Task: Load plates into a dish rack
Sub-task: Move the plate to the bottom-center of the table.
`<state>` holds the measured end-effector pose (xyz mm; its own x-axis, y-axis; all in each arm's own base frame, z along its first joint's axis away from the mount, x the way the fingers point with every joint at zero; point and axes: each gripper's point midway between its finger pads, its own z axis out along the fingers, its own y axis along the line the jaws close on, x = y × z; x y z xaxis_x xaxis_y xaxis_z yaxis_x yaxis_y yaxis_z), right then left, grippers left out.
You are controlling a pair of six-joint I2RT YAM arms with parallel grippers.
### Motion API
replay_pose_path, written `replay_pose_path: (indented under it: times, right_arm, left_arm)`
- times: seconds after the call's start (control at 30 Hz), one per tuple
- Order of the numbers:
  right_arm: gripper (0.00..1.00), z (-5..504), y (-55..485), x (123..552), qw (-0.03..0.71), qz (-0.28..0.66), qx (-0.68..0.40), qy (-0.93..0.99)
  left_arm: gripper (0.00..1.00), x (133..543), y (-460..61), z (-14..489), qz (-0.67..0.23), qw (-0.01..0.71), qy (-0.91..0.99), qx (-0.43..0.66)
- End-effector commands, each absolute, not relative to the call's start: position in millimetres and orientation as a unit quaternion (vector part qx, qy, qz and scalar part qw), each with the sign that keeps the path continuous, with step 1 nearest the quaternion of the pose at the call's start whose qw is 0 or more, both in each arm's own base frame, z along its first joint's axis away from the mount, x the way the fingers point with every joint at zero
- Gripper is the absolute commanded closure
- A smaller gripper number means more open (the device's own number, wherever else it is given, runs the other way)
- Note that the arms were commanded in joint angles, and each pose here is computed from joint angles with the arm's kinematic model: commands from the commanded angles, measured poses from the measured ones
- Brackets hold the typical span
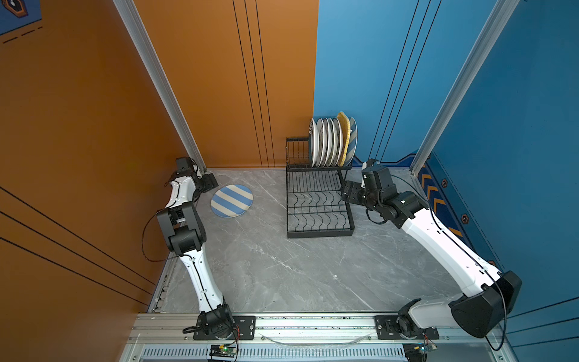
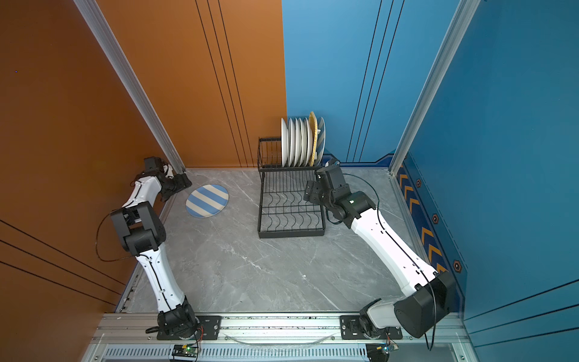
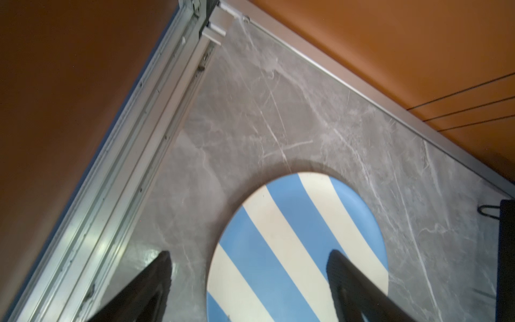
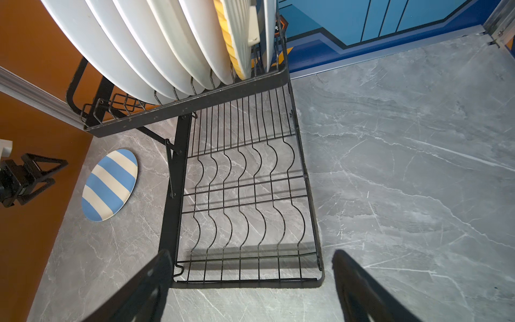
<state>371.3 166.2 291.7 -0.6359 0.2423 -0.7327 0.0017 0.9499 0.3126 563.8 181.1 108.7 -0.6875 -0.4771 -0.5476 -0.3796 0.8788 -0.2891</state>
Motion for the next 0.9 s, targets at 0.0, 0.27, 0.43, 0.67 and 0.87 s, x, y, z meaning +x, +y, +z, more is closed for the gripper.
replay_pose_path:
  times: [0.0,0.27,0.43,0.67,0.87]
  right_arm:
    - [0.09,292,155,362,0.421,0.128,0.085,0.894]
    - [0.1,293,144,353,0.428,0.114,0.099,0.891]
    - [0.09,294,139,347,0.433,0.11,0.107,0.888]
    - [0.09,305,137,350,0.438,0.113,0.108,0.886]
    - [0.09,310,136,353,0.438,0.117,0.106,0.885]
  left_arm:
    - [0.18,577,176,83,-0.109,0.301,0.915,-0.245]
    - [0.2,614,163,66,-0.132,0.299,0.916,-0.234]
    - [0.2,618,156,53,-0.143,0.29,0.916,-0.239]
    - [0.19,618,130,36,-0.161,0.261,0.924,-0.229]
    - [0.19,612,111,29,-0.182,0.238,0.93,-0.214]
